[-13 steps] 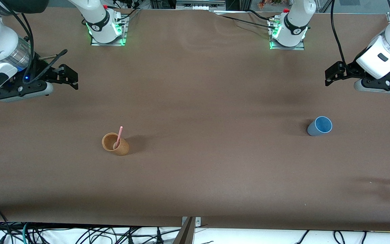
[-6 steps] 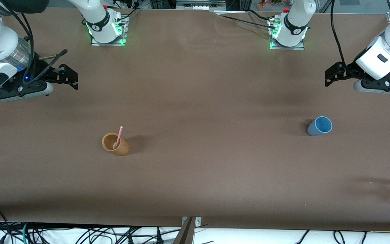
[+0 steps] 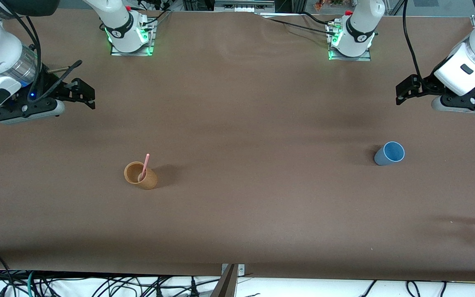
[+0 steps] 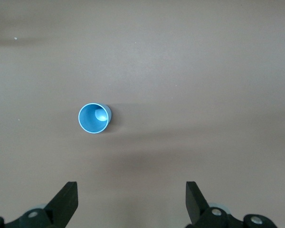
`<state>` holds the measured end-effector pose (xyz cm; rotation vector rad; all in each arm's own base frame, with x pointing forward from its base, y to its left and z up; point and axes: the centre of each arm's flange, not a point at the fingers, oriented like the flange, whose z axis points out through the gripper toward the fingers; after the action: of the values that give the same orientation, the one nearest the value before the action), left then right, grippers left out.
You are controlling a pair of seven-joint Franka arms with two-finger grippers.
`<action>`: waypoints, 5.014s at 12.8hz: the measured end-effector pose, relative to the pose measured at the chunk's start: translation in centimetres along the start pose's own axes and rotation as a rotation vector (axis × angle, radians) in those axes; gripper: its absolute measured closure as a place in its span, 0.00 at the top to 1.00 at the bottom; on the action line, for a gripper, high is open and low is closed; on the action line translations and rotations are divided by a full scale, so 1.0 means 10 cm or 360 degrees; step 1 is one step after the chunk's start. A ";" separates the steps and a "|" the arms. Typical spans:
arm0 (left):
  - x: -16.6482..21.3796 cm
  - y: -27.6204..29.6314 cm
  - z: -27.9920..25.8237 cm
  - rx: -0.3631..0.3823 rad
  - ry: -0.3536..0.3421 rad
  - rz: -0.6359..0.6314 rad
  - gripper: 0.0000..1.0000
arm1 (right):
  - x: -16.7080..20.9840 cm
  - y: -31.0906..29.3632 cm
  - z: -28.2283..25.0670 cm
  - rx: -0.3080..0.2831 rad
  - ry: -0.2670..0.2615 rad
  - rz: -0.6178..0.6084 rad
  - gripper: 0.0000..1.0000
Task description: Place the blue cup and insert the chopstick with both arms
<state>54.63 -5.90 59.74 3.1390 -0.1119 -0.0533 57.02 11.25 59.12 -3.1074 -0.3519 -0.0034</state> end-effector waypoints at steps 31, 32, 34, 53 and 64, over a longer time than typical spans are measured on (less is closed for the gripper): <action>0.19 -0.09 0.21 -0.0008 -0.0055 -0.0024 1.00 | 0.00 0.01 0.00 0.0000 -0.0001 0.0002 1.00; 0.21 -0.11 0.27 -0.0009 -0.0070 -0.0029 1.00 | 0.00 0.01 0.00 0.0000 -0.0001 0.0002 1.00; 0.29 -0.28 0.43 -0.0014 -0.0114 -0.0073 1.00 | 0.00 0.01 0.00 0.0000 -0.0001 0.0003 1.00; 0.25 -1.35 3.21 0.0092 0.0113 0.0421 1.00 | 0.00 0.03 0.01 0.0000 -0.0002 0.0009 1.00; 0.18 -1.61 3.64 0.0059 0.0068 0.0365 0.08 | -0.02 0.23 0.01 -0.0005 -0.0018 0.0064 1.00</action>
<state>56.31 10.10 23.27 3.1372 -0.4762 0.0166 57.35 8.98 58.94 -3.1185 -0.2894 0.0140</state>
